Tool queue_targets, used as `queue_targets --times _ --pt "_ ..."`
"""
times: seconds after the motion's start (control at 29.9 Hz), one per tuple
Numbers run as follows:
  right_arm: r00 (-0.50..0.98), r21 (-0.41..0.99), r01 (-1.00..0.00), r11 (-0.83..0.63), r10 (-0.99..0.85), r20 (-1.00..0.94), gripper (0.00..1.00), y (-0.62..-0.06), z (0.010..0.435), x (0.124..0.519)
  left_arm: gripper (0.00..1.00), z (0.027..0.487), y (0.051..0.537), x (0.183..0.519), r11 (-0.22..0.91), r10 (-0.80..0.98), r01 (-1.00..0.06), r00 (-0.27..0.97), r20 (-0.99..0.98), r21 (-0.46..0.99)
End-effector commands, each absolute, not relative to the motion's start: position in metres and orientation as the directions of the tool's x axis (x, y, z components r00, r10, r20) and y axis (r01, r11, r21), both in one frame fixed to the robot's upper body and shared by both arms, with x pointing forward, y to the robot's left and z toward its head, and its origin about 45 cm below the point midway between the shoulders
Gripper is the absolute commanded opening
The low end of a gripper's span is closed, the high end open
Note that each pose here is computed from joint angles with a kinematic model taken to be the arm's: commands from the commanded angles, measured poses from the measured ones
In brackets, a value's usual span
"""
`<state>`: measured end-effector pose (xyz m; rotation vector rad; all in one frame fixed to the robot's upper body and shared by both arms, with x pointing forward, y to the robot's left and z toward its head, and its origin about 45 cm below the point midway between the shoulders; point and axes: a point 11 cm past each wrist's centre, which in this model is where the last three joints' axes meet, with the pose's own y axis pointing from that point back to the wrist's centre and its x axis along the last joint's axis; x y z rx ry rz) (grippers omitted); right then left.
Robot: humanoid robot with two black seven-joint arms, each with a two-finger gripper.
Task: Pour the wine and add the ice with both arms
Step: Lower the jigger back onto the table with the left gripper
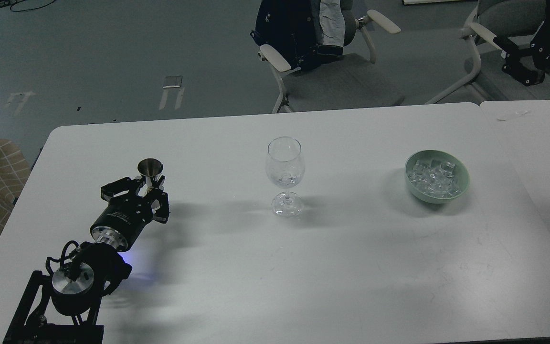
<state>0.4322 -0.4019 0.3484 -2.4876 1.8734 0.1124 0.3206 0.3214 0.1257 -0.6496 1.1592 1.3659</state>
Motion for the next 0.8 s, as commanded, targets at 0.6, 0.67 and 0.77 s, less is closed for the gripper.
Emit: queue_targets --times 0.6,0.67,0.77 --pt "0.276 0.023 -0.96 -0.278 -0.958 -0.072 1.0 -0.4012 0.3481 0.4324 0.5 0.1253 0.3216 0.3228 0.162 0.409 -0.95 -0.181 -0.894 0.266" --pt "0.275 0.023 -0.961 -0.277 -0.959 -0.072 1.0 -0.4018 0.348 0.4324 0.54 0.1256 0.321 0.3233 0.164 0.411 -0.95 -0.179 -0.894 0.266" --pt "0.275 0.023 -0.961 -0.277 -0.959 -0.072 1.0 -0.4018 0.348 0.4324 0.58 0.1248 0.3202 0.3232 0.166 0.411 -0.949 -0.18 -0.894 0.268"
